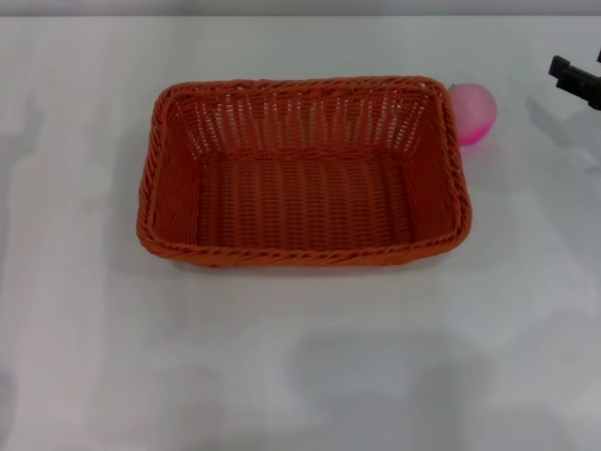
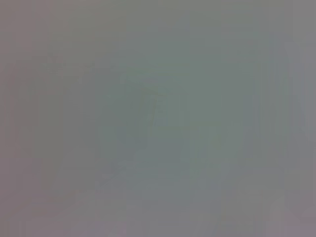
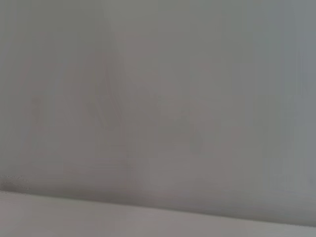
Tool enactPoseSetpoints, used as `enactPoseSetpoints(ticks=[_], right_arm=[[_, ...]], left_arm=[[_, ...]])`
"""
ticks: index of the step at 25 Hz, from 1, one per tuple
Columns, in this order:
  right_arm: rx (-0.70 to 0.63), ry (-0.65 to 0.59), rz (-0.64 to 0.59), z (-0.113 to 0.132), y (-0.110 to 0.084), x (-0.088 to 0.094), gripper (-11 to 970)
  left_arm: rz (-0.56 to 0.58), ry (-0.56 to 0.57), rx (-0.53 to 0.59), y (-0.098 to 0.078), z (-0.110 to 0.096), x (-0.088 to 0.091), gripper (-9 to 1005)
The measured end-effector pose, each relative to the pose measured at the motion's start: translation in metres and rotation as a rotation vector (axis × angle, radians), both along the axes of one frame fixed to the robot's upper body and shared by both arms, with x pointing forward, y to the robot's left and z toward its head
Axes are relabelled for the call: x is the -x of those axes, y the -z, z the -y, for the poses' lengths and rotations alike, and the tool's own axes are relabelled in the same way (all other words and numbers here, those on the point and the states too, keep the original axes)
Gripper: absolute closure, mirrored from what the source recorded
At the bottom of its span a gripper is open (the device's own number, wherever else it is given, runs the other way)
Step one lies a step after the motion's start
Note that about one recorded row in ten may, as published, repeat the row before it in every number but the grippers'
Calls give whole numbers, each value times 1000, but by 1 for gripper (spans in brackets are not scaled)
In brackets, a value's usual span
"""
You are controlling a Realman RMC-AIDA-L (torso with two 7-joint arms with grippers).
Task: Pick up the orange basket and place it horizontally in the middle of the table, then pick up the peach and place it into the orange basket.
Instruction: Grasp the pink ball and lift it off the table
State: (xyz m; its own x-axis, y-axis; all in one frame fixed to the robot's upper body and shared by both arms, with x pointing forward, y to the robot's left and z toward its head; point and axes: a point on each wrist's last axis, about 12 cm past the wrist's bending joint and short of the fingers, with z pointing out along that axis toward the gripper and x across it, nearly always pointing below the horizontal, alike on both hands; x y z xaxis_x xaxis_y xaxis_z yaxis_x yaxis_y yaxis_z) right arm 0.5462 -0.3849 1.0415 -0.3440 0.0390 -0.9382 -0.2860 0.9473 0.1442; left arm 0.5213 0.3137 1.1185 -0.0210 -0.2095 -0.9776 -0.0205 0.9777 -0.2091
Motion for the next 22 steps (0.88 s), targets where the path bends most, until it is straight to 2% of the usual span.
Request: enactPoseSetpoints(ticks=[9,22], right_arm=[[-19,-138,-80,-9,-6,-1,97],[7,-231,-136,-35,1,-5,97]], left_arm=[[4,8,8,-1,3,-6,146],[13,24,8,-3,7,-9,145]])
